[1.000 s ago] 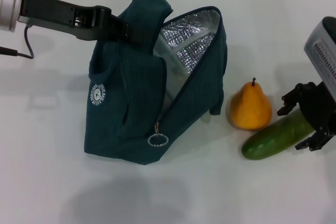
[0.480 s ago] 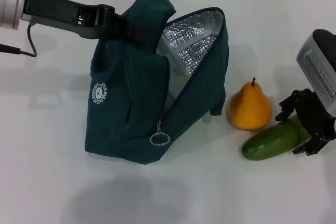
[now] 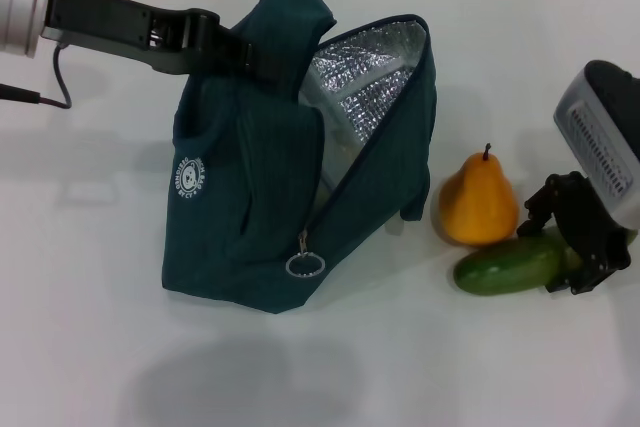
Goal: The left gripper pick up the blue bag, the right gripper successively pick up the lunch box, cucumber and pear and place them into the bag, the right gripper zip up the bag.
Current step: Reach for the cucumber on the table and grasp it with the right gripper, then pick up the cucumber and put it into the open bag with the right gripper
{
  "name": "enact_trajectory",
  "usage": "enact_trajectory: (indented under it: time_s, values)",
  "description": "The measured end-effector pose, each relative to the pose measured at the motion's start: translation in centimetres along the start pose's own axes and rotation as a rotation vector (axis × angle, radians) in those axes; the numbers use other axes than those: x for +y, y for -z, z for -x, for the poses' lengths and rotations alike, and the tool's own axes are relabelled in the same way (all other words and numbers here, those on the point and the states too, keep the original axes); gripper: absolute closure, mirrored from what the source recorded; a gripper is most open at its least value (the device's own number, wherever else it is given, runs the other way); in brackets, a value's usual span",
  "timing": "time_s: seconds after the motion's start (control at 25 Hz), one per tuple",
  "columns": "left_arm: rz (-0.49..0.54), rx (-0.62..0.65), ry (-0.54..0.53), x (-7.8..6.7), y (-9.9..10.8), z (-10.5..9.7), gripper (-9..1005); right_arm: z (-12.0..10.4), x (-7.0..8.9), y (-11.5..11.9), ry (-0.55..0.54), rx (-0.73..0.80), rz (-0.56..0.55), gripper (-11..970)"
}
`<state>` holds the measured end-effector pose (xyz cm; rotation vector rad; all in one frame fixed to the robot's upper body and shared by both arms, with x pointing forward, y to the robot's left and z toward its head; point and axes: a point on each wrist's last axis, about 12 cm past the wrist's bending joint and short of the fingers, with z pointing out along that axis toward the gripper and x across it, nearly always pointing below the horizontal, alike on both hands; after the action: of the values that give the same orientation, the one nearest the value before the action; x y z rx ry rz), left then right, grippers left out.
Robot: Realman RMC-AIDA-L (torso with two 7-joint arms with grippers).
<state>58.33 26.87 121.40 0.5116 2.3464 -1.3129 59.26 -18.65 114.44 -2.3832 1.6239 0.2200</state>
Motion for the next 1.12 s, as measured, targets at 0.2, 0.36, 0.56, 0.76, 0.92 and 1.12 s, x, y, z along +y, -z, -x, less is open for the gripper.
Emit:
enact_trajectory:
  time_s: [0.2,0.36,0.56,0.76,0.92,1.12]
  values:
    - [0.002,-0.001,0.005,0.1,0.1,-0.2,957,0.2,0.0,-0.1,0.005,0.012,0.004,316]
    - [0.005,-0.001,0.007,0.2,0.2,-0.2,957,0.5,0.1,0.3,0.003,0.008,0.012,316]
    - [0.009,0.000,0.008,0.3,0.3,-0.3,957,1.8,0.8,2.2,0.006,-0.045,0.045,315]
    - [0.011,0.000,0.006,0.3,0.4,-0.2,956,2.7,1.8,4.7,-0.014,-0.146,0.128,315]
    - [0.009,0.001,0.006,0.2,0.3,-0.2,956,3.2,2.3,6.1,-0.029,-0.219,0.172,315]
    - [0.009,0.001,0.010,0.3,0.3,-0.3,956,2.4,2.1,8.8,-0.129,-0.457,0.063,316]
